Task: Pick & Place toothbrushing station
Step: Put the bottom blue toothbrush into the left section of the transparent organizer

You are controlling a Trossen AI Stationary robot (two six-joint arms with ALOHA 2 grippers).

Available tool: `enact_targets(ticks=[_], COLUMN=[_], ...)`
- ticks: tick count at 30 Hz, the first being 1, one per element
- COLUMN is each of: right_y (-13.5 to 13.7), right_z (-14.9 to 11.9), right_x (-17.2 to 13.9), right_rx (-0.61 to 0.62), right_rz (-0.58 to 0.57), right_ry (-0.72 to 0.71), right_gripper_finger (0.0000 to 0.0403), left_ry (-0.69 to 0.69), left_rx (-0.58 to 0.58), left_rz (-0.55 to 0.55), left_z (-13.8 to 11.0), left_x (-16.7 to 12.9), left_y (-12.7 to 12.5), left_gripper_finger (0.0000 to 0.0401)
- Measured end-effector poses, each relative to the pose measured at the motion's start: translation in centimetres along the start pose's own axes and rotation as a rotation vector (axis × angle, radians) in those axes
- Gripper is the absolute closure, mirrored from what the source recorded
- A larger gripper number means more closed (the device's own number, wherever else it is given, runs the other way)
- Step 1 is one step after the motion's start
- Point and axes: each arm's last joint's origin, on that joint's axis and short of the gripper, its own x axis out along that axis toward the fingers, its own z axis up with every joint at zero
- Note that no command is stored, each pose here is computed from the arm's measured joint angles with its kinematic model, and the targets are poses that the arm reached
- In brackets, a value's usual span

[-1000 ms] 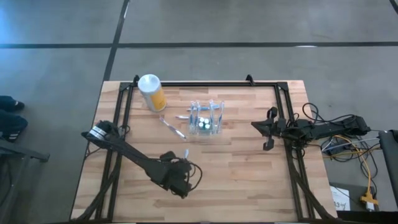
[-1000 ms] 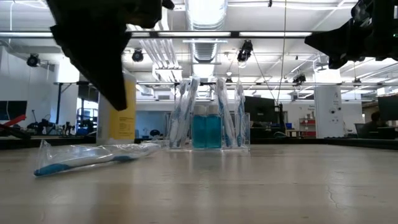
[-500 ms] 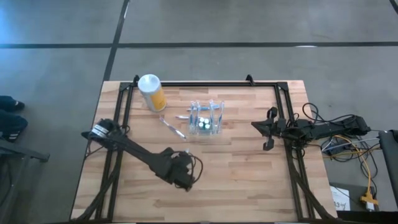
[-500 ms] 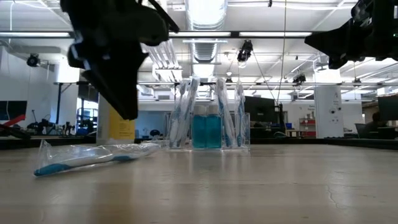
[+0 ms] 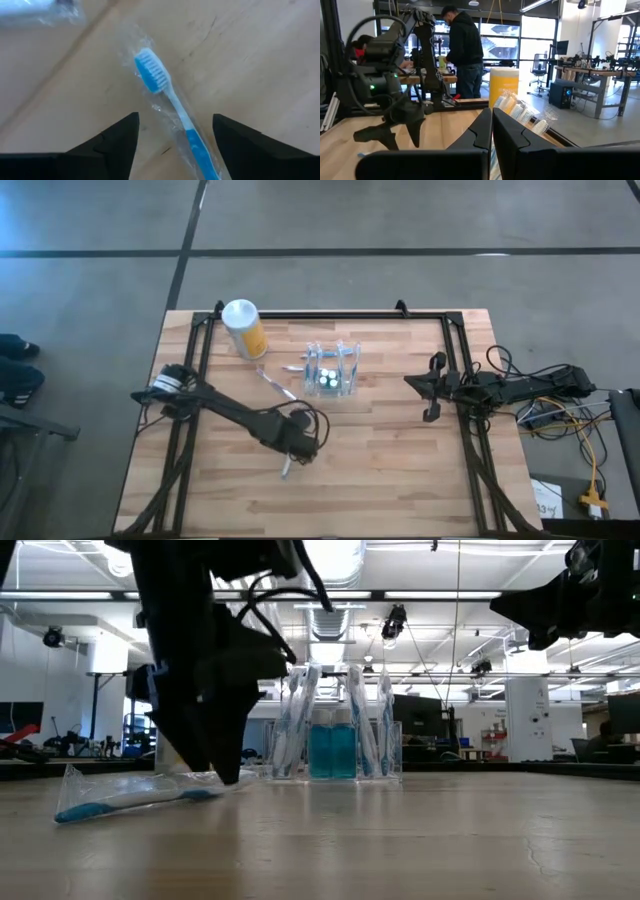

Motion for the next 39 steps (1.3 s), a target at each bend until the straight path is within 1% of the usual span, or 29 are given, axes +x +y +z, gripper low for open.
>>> enact_targets(ticks=[3,8,14,17,20,25,32,35,37,39], right_y=[0.0,0.0,0.0,0.0,0.0,0.0,0.0,0.0,0.0,0.0], right_z=[0.0,0.0,0.1,0.1,0.2,0.2,0.2,0.2,0.2,0.1], right_x=[0.0,0.0,0.0,0.0,0.0,0.0,0.0,0.0,0.0,0.0], right_rx=[-0.005,-0.014,-0.011,-0.010,-0.009,-0.010,-0.020,-0.019,-0.020,-0.020], right_rz=[0.000,0.000,-0.001,-0.001,-0.001,-0.001,-0.001,-0.001,-0.001,-0.001], right_ry=[0.000,-0.001,-0.011,-0.015,-0.016,-0.016,-0.015,-0.015,-0.015,-0.013], right_gripper_finger=[0.0394,0.0394,0.0394,0.0394,0.0394,0.0394,0.0394,0.0394,0.0394,0.0394], left_ry=[0.020,0.017,0.022,0.020,0.012,0.017,0.031,0.029,0.024,0.009], left_rx=[-0.011,-0.001,0.011,0.028,0.034,0.064,0.121,0.165,0.193,0.221], left_rz=[-0.022,-0.044,-0.028,-0.023,-0.016,-0.005,-0.013,-0.016,-0.022,-0.031], left_z=[-0.2,-0.5,-0.9,-0.9,-0.9,-1.0,-1.0,-0.9,-0.7,-0.5], left_x=[0.8,1.7,2.1,2.2,2.2,2.2,2.2,2.0,1.7,1.2], left_y=[0.3,0.8,1.2,1.3,1.3,1.4,1.3,1.1,0.9,0.6], left_gripper_finger=[0.0140,0.0146,0.0155,0.0167,0.0191,0.0245,0.0337,0.0381,0.0391,0.0387])
